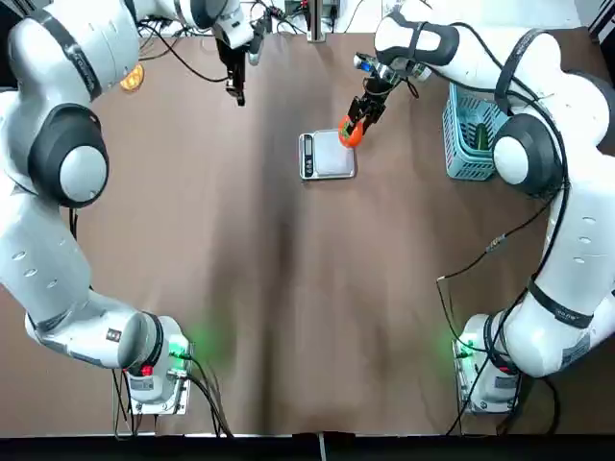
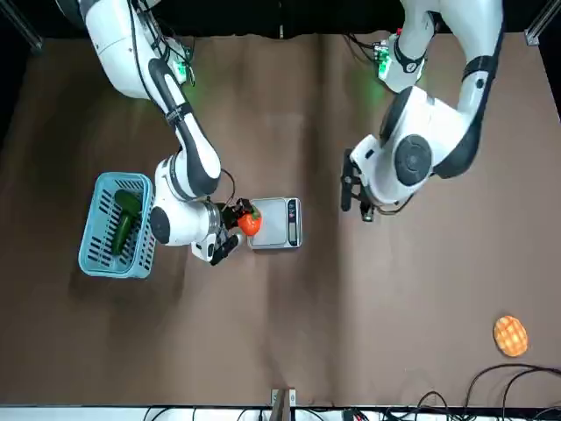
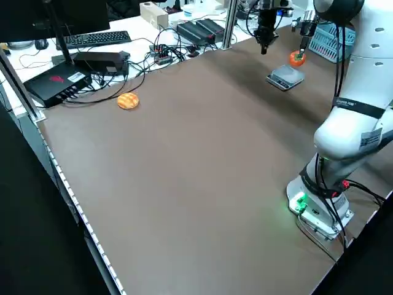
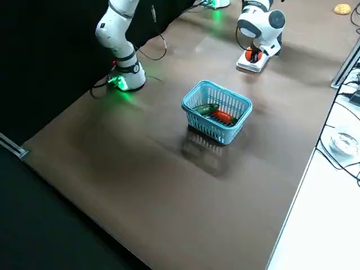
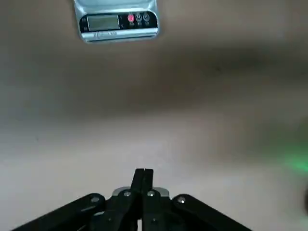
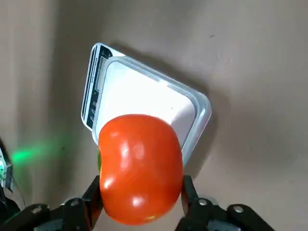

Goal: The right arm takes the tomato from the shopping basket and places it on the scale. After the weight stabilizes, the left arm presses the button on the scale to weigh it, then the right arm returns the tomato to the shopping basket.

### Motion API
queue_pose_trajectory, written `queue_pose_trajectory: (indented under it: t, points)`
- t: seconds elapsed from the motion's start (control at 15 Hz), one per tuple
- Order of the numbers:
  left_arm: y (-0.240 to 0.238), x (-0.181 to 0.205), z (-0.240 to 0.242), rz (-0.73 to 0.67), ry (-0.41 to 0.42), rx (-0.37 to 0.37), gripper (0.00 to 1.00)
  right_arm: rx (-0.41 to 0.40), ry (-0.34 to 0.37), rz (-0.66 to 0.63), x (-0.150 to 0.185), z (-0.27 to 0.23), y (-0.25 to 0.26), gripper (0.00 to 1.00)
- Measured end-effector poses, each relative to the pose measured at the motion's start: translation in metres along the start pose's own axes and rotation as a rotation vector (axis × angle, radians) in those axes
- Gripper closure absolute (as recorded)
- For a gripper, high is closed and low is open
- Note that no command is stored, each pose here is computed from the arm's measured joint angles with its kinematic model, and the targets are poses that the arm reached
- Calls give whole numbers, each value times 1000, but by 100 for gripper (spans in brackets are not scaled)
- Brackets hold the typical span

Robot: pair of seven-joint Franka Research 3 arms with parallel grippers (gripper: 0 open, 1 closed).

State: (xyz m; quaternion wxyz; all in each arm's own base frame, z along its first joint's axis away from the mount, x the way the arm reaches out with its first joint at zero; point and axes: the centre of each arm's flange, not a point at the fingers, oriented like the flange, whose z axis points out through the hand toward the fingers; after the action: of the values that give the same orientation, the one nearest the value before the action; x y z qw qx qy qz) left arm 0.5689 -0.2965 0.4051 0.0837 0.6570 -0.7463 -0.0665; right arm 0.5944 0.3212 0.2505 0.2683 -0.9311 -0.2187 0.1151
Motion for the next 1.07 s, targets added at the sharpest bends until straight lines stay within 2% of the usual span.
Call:
queue_pose_trajectory:
  t: [0.33,0.87,1.07]
  points:
    - [0,30,23,11,-60,21,99,1,-21,-2,0,14,-2,33]
    - [-9,63,61,-50,-36,55,99,3,-37,-7,2,29,-5,33]
    - [-10,76,83,-40,-40,37,99,15,-35,-5,4,32,-8,33]
